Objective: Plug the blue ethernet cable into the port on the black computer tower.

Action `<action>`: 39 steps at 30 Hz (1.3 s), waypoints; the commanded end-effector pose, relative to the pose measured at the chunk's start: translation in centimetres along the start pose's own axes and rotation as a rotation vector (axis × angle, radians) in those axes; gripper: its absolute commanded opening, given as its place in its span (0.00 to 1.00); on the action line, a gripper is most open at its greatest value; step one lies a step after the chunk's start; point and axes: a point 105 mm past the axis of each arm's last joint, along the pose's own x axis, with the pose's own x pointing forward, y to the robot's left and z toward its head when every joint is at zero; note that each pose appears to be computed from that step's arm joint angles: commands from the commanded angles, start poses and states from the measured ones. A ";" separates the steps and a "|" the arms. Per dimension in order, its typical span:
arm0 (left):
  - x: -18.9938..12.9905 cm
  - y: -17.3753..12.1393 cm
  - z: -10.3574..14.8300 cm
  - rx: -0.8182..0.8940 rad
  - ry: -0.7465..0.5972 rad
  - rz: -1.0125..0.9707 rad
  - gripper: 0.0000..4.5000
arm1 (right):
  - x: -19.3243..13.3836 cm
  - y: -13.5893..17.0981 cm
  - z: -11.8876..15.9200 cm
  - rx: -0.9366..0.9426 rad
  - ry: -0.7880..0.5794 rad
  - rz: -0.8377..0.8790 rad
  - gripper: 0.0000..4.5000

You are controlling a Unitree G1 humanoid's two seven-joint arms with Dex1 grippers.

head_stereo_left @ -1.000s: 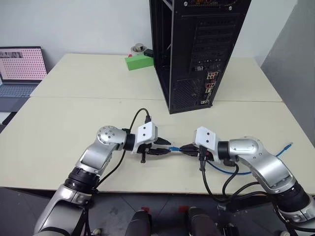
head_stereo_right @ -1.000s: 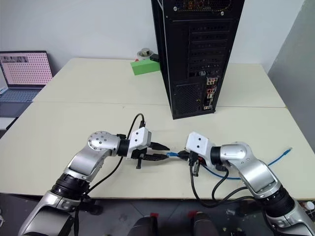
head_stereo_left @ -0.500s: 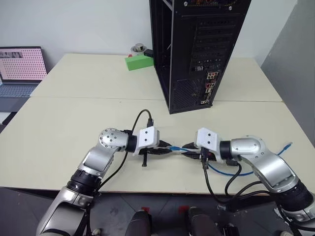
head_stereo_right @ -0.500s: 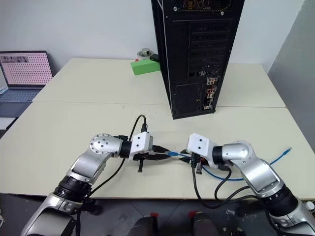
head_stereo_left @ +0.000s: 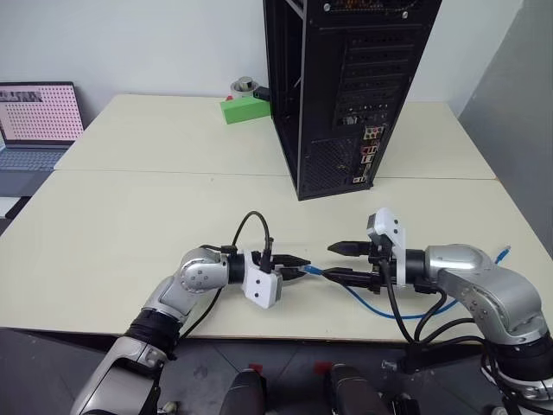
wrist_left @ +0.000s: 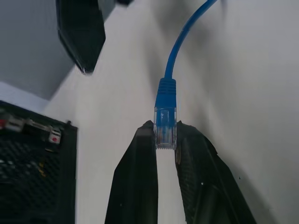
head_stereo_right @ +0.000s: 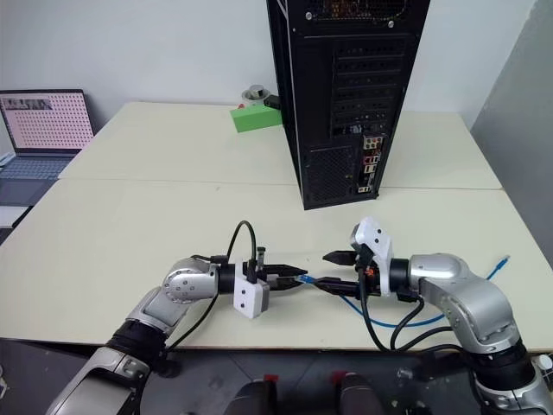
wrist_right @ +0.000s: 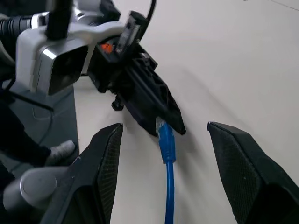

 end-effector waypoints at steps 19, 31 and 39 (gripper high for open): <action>0.5 2.4 1.3 0.214 -0.058 0.183 0.06 | 0.3 -0.8 0.5 0.132 -0.057 -0.005 0.25; 0.9 2.4 1.5 0.213 -0.069 0.198 0.06 | 0.4 -1.1 0.6 0.170 -0.056 0.020 0.00; 0.9 2.5 1.3 0.212 -0.062 0.210 0.06 | 0.3 -1.0 0.4 0.174 -0.040 0.046 0.00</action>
